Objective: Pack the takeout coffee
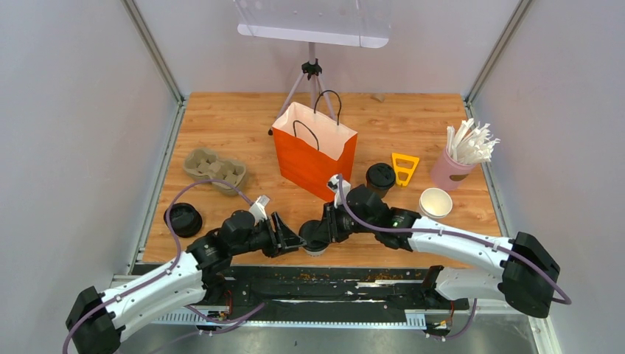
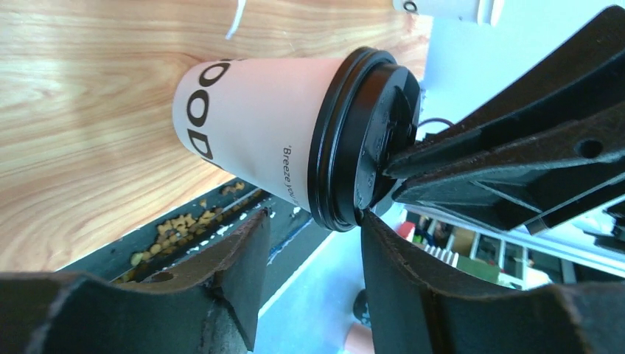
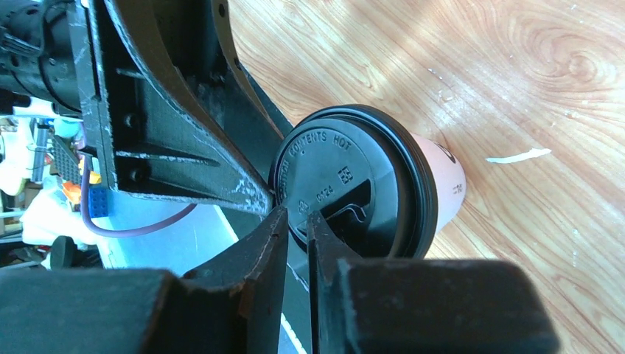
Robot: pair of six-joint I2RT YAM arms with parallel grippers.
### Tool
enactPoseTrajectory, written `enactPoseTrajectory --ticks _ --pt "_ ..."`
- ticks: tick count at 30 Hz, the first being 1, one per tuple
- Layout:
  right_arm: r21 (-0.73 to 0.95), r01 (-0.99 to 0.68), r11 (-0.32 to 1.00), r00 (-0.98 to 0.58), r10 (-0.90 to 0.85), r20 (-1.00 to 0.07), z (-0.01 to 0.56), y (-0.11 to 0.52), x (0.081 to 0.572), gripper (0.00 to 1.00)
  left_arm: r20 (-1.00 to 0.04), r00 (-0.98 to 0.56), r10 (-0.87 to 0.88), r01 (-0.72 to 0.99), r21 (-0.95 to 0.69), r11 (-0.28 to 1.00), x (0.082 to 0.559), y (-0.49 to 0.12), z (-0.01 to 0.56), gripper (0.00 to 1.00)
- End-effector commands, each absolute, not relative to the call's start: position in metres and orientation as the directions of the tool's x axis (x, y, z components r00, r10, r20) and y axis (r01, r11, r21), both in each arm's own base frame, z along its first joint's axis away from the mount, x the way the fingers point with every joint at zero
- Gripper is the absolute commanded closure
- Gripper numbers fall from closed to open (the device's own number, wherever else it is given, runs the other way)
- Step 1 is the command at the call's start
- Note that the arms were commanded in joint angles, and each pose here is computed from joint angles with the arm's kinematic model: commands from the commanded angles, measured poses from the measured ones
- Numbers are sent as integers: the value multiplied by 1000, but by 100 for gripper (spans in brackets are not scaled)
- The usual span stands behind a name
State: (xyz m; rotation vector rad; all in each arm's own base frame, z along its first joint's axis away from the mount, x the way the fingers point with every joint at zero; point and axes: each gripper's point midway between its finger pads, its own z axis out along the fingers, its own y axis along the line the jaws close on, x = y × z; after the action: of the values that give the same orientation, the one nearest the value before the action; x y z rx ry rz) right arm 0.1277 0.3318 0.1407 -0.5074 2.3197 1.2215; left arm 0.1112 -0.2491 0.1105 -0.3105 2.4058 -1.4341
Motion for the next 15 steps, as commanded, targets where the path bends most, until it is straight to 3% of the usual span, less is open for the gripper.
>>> enactPoseTrajectory --ticks 1,8,15 --pt "610 -585 534 -772 -137 -621 173 329 132 82 -286 -886 -365 25 -816 578 125 -233 120 42" --pt "601 -593 536 -759 -121 -640 187 324 132 80 -425 -849 -314 96 -709 699 141 -221 131 39" --pt "572 -565 594 -768 -126 -627 164 316 137 81 -478 -849 -224 146 -621 770 155 -227 123 42"
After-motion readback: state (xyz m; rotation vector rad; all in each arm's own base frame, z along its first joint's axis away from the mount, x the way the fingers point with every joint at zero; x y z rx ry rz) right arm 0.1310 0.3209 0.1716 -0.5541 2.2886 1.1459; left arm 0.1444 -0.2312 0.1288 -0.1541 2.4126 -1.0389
